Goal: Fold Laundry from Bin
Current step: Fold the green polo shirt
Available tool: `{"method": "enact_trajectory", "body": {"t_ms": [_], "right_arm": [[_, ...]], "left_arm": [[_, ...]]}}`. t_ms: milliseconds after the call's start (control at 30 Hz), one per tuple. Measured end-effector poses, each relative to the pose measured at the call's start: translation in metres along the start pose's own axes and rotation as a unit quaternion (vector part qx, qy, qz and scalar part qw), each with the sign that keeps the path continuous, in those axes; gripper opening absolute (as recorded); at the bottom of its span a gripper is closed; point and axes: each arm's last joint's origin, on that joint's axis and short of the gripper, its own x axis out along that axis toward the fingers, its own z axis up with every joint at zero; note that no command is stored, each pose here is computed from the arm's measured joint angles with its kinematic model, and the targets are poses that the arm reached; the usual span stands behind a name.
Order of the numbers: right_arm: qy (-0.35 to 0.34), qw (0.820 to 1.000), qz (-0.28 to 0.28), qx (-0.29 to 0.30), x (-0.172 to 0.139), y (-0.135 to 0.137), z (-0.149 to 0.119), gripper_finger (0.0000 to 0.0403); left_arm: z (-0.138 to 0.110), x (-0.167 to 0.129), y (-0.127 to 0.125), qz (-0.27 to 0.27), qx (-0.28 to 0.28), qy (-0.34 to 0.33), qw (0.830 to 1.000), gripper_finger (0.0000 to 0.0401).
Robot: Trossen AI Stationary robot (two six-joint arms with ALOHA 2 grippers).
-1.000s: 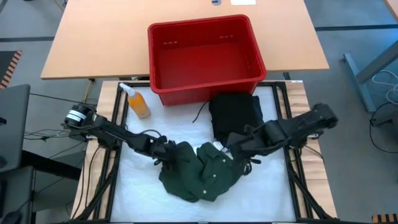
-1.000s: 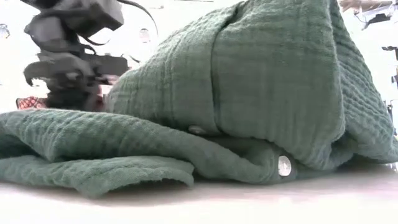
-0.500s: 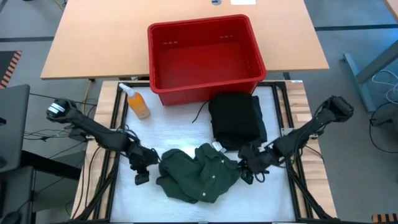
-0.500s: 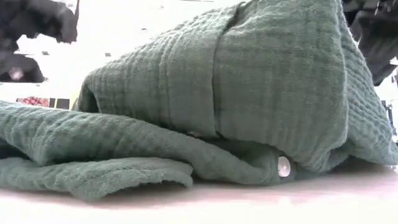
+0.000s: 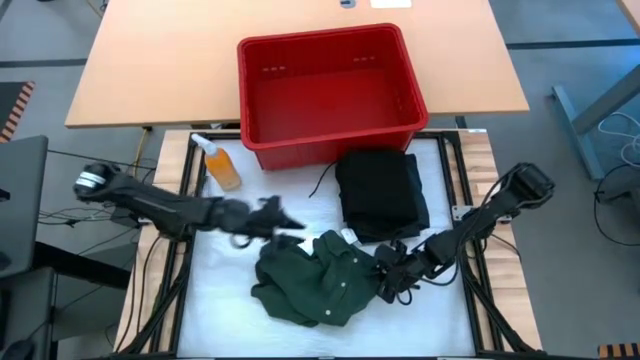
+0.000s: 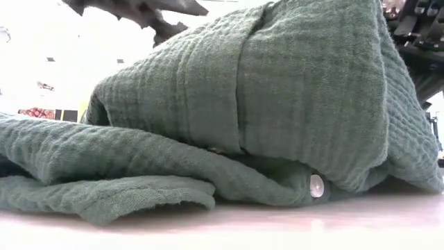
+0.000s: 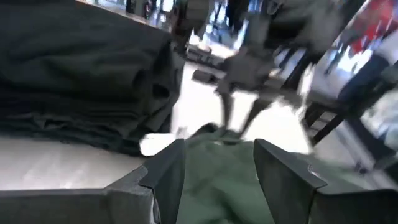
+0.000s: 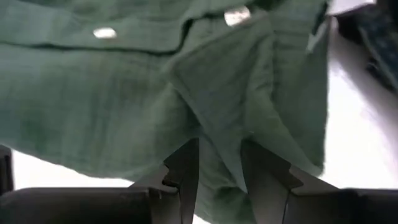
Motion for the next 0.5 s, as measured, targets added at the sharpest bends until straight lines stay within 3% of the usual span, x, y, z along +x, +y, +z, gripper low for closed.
{"method": "enact_trajectory", "body": {"t_ms": [233,333,500], "right_arm": [[0.004,1.000,0.016,0.000,0.001,0.003,-0.001,0.0145],[0.006,1.000,0.020,-0.005,-0.001,0.006,-0.004,0.0145],[0.016,1.000,0.024,-0.002,-0.004,0.010,-0.013,0.0145]], "left_arm": [[0.006,0.080,0.031,-0.022,0.075,0.080,0.994,0.0180],[0.005,0.109,0.037,-0.048,0.108,0.131,0.984,0.0180],[0.000,0.148,0.042,-0.049,0.144,0.203,0.967,0.0180]]}}
